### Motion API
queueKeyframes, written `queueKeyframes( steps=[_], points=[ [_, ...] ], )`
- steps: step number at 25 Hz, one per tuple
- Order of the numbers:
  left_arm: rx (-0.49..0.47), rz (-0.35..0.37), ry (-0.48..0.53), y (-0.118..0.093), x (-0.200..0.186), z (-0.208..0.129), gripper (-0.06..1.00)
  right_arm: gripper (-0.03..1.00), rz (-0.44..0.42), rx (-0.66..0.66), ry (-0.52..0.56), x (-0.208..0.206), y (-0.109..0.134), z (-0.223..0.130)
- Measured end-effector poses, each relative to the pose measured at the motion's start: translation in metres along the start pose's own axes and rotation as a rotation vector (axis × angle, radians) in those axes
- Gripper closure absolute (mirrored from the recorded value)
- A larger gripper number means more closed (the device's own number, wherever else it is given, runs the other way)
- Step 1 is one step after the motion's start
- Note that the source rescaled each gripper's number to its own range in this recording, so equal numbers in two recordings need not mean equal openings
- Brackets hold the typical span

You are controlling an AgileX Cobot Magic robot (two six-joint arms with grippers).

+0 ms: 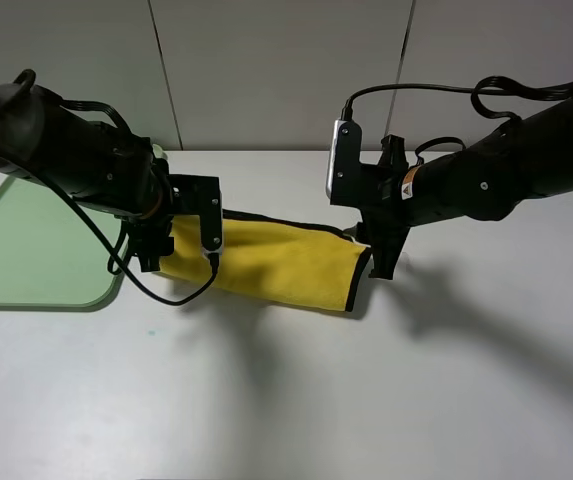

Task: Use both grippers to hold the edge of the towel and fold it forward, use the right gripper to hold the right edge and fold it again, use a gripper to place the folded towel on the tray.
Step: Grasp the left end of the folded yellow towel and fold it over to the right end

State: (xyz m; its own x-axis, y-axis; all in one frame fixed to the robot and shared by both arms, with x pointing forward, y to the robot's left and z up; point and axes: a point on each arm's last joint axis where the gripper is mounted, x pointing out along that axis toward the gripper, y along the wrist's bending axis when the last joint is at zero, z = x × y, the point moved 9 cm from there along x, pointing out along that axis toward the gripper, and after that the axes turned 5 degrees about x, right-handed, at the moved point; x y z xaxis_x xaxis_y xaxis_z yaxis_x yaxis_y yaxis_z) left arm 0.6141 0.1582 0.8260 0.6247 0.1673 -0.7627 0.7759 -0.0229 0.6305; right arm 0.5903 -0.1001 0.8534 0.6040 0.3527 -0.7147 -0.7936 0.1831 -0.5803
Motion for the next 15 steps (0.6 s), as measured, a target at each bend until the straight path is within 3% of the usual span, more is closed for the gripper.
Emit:
queueKeyframes(
  steps=[2, 4, 15],
  points=[
    [-0.031, 0.000, 0.001, 0.0000, 0.0000, -0.0002, 0.10, 0.21, -0.002, 0.004, 0.001, 0.0000, -0.0007, -0.0008],
    [-0.043, 0.000, 0.001, 0.0000, 0.0000, -0.0002, 0.08, 0.15, -0.003, 0.005, 0.001, 0.0000, -0.0011, -0.0010],
    [-0.049, 0.000, 0.000, 0.0000, 0.0000, 0.0000, 0.07, 0.08, -0.011, 0.007, -0.006, 0.0000, -0.0026, 0.0003]
  ],
)
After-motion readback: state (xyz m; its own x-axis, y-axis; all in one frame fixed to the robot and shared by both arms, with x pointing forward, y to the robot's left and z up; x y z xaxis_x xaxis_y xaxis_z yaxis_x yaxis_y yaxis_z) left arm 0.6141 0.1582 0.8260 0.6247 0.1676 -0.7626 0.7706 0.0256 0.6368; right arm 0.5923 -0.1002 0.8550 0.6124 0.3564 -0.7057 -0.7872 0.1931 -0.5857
